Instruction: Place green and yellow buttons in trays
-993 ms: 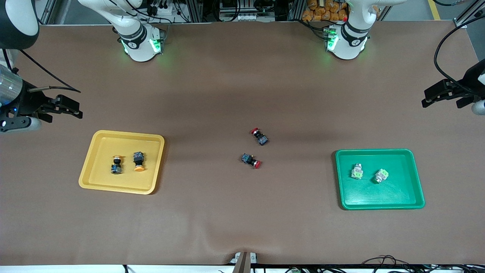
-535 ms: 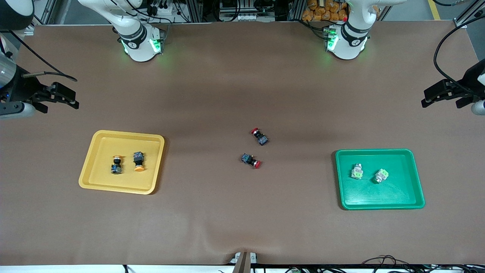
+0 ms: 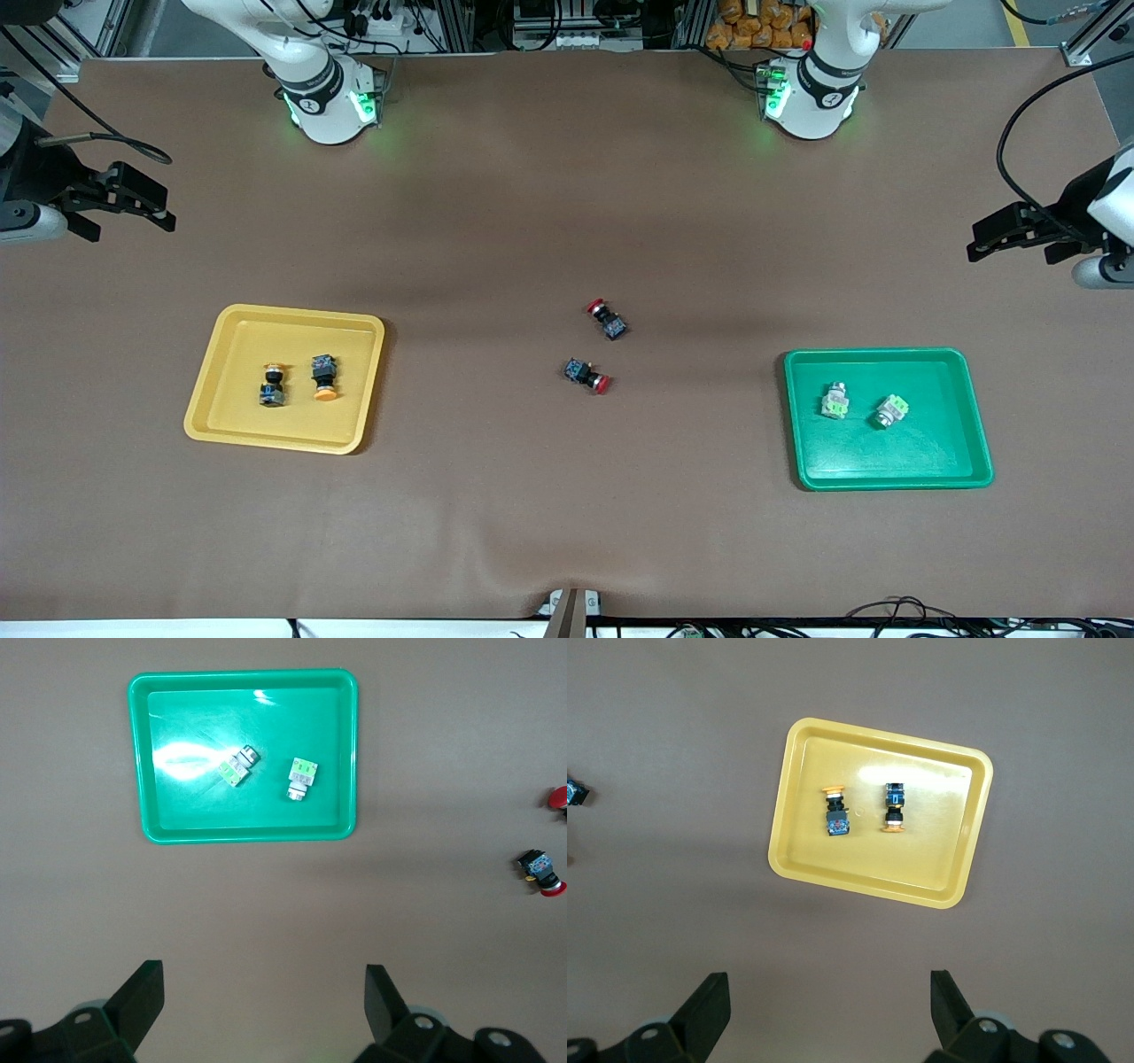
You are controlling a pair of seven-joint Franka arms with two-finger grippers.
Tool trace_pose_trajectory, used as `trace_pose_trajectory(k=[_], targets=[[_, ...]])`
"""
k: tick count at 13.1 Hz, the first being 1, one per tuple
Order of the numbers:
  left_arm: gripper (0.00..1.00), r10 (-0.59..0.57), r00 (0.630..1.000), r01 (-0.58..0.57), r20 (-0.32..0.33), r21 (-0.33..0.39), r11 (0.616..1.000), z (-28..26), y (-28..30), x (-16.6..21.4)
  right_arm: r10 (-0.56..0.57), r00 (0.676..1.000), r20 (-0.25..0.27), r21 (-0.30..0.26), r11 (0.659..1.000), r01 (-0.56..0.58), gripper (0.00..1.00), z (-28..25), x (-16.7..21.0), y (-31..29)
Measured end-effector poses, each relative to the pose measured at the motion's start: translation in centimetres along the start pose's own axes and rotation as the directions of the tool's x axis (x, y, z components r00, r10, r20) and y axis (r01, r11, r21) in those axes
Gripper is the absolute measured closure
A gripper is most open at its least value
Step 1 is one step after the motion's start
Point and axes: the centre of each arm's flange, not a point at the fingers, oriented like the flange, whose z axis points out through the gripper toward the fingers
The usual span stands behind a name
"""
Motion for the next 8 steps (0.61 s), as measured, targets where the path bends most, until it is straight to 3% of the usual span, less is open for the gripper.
trace_pose_trajectory(k=[8], targets=[[0.00,0.002,1.000,-0.002,0.003,0.000,1.000,0.19,0.10,0.13,0.001,1.000,0.008,0.001,1.000,-0.001,0.00,0.64,0.07,0.02]])
